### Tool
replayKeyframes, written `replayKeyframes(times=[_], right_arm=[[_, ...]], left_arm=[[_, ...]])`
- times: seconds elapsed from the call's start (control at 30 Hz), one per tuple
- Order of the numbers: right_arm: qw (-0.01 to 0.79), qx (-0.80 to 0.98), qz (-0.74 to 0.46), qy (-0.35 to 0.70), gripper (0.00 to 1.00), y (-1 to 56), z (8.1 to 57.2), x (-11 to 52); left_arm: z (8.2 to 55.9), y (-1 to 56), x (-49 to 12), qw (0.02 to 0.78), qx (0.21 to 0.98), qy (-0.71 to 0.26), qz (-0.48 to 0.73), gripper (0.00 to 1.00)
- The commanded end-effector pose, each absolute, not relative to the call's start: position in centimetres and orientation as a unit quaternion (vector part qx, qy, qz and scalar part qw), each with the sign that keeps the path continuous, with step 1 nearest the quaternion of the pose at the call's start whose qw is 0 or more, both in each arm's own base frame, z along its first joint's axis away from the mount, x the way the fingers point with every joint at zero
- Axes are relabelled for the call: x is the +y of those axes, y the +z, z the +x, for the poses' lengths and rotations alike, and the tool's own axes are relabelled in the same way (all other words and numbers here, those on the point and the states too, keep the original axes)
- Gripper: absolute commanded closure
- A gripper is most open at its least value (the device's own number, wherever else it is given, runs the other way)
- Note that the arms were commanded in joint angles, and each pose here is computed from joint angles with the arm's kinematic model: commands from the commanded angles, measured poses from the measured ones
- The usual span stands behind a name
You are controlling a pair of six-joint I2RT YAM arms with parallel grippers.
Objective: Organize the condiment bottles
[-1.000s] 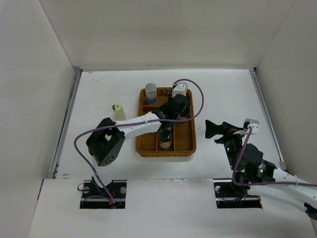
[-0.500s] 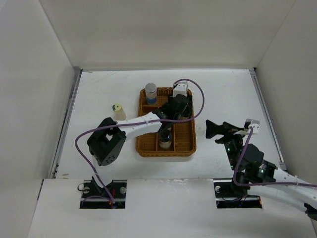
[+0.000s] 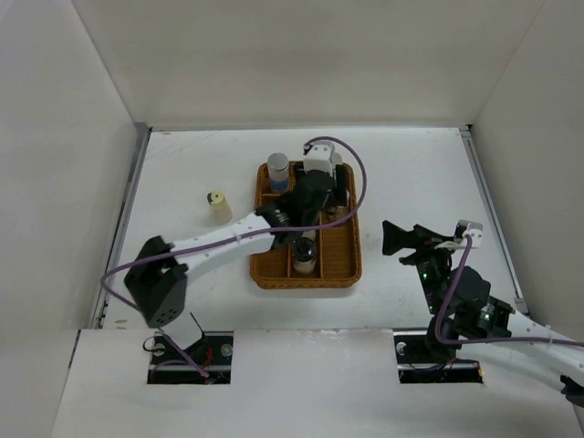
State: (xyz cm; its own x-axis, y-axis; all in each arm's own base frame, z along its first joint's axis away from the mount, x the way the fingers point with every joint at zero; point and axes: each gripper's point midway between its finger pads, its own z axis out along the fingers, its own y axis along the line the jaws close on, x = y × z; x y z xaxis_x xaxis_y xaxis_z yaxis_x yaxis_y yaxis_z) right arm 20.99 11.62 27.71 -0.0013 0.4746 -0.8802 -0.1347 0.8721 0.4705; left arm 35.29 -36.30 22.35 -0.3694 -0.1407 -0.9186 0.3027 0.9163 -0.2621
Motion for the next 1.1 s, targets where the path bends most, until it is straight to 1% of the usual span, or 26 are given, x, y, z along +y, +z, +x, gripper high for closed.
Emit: replayKeyframes(times=[0.0,0.03,0.07,0.1,0.13,0.2,0.23,0.27,0.3,0.37,0.4,0.47,0.53,0.57,0.63,0.67,0.77,0.87,0.97,1.07], right_arm=[[0.699,0.667,0.14,0.219,0.0,28.2,21.1,11.2],[0.699,0.667,0.139,0.218,0.02,28.4,21.1,11.3],[0.699,0.668,0.134,0.219,0.09,28.7,21.2,11.6],[0.699,0.668,0.132,0.219,0.18,29.0,21.2,11.8],[0.699,0.669,0.129,0.217,0.37,29.9,21.3,12.0],[0.7,0.671,0.123,0.213,0.56,31.3,21.6,12.5],[0.7,0.674,0.114,0.207,0.63,32.1,21.8,13.0],[0.7,0.677,0.105,0.2,0.66,32.9,22.0,13.4],[0.702,0.68,0.101,0.185,0.67,33.5,22.5,13.6],[0.706,0.682,0.101,0.162,0.66,34.2,24.0,13.7],[0.705,0.685,0.096,0.157,0.63,34.0,24.6,13.9],[0.701,0.691,0.09,0.152,0.55,32.7,25.7,14.1],[0.696,0.696,0.092,0.153,0.41,30.3,26.8,14.0],[0.694,0.697,0.095,0.155,0.36,29.6,27.1,13.8],[0.692,0.699,0.099,0.15,0.28,29.0,27.5,13.0],[0.691,0.699,0.102,0.15,0.26,28.9,27.6,12.7],[0.696,0.693,0.118,0.145,0.25,28.5,27.8,11.0],[0.694,0.695,0.123,0.141,0.25,28.0,28.3,10.1],[0.687,0.704,0.119,0.136,0.24,27.3,28.7,10.3],[0.683,0.71,0.116,0.126,0.23,26.9,29.1,10.4]], left_arm=[[35.5,30.7,-30.3,0.637,0.745,-0.197,-0.016,0.37],[35.8,31.0,-28.2,0.643,0.743,-0.183,-0.032,0.37],[36.2,31.0,-25.6,0.648,0.742,-0.162,-0.052,0.37],[36.6,30.8,-22.7,0.65,0.743,-0.139,-0.078,0.37],[36.9,30.6,-19.9,0.651,0.743,-0.116,-0.104,0.37],[37.3,29.5,-14.3,0.651,0.74,-0.07,-0.156,0.37],[37.4,28.8,-12.3,0.648,0.74,-0.051,-0.174,0.36],[37.5,27.7,-9.7,0.645,0.736,-0.03,-0.204,0.35],[37.5,27.1,-8.0,0.642,0.732,-0.019,-0.228,0.34],[37.9,26.4,-6.5,0.635,0.733,0.001,-0.245,0.31],[38.2,26.0,-6.1,0.627,0.739,0.013,-0.246,0.3],[38.6,25.5,-5.2,0.613,0.748,0.031,-0.253,0.28],[39.0,25.3,-4.4,0.603,0.754,0.039,-0.257,0.28],[39.1,24.9,-4.1,0.597,0.759,0.045,-0.257,0.28],[39.1,23.8,-3.7,0.584,0.768,0.052,-0.259,0.27],[39.0,23.1,-3.7,0.577,0.773,0.057,-0.257,0.27],[39.0,20.7,-3.5,0.556,0.788,0.068,-0.256,0.27],[39.3,18.5,-3.8,0.526,0.807,0.045,-0.263,0.27],[39.3,17.0,-4.3,0.501,0.822,0.025,-0.268,0.27],[38.8,16.0,-4.1,0.495,0.826,0.032,-0.267,0.27]])
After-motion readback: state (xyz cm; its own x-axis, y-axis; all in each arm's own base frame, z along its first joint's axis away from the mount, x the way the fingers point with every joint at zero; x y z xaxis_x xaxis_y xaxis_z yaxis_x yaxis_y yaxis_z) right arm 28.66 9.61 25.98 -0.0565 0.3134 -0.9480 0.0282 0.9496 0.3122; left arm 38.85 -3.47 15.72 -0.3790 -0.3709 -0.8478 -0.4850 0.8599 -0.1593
